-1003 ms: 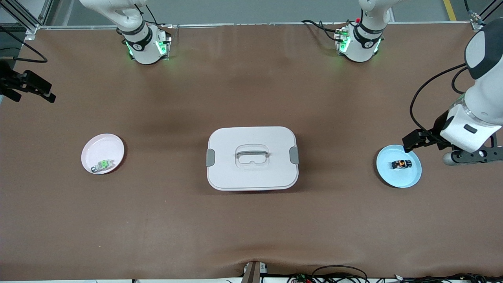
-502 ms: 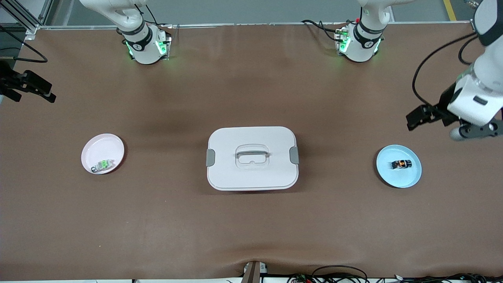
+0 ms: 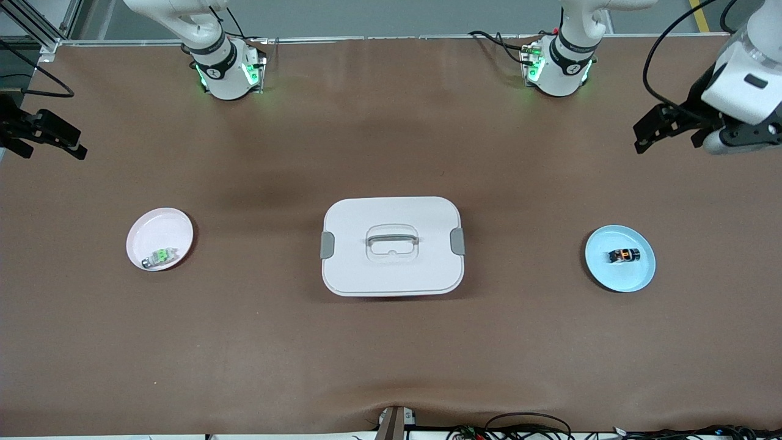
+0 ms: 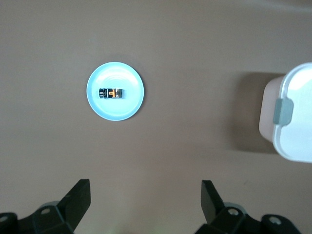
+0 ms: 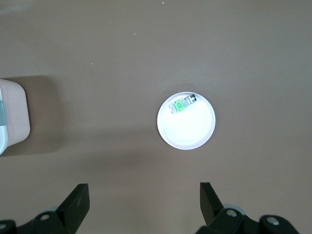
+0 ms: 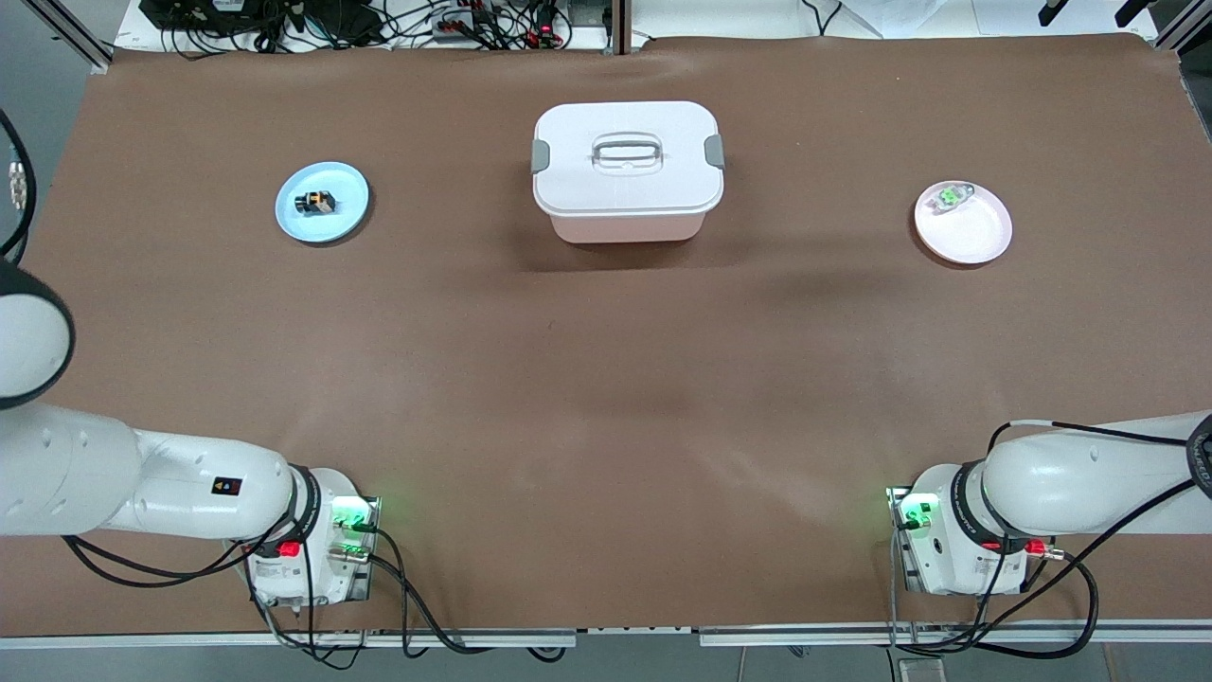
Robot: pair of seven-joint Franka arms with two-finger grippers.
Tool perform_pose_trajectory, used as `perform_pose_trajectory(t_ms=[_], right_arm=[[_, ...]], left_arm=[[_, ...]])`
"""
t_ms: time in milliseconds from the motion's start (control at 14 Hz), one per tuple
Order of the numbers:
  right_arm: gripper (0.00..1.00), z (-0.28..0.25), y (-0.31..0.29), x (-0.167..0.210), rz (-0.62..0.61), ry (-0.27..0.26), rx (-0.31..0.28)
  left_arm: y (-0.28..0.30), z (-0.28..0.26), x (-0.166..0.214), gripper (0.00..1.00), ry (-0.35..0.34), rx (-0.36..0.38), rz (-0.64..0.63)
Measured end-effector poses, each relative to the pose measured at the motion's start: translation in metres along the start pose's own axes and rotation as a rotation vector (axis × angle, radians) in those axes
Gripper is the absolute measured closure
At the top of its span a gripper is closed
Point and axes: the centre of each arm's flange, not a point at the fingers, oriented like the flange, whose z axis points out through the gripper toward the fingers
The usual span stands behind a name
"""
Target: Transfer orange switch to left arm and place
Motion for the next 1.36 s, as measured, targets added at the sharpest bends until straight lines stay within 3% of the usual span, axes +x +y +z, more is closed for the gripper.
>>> perform_pose_trajectory(t_ms=[287, 1362], right_arm=[[0.0, 0.0, 0.0, 0.0, 0.0, 0.0, 0.0], [0.0, 0.0, 0.0, 0.0, 0.0, 0.0, 0.0]], left_arm=[[-0.009, -0.008, -0.023, 0.0, 0.01, 0.0, 0.038], [-0.023, -0.006, -0.01, 0.0, -0.015, 0.024, 0.052]])
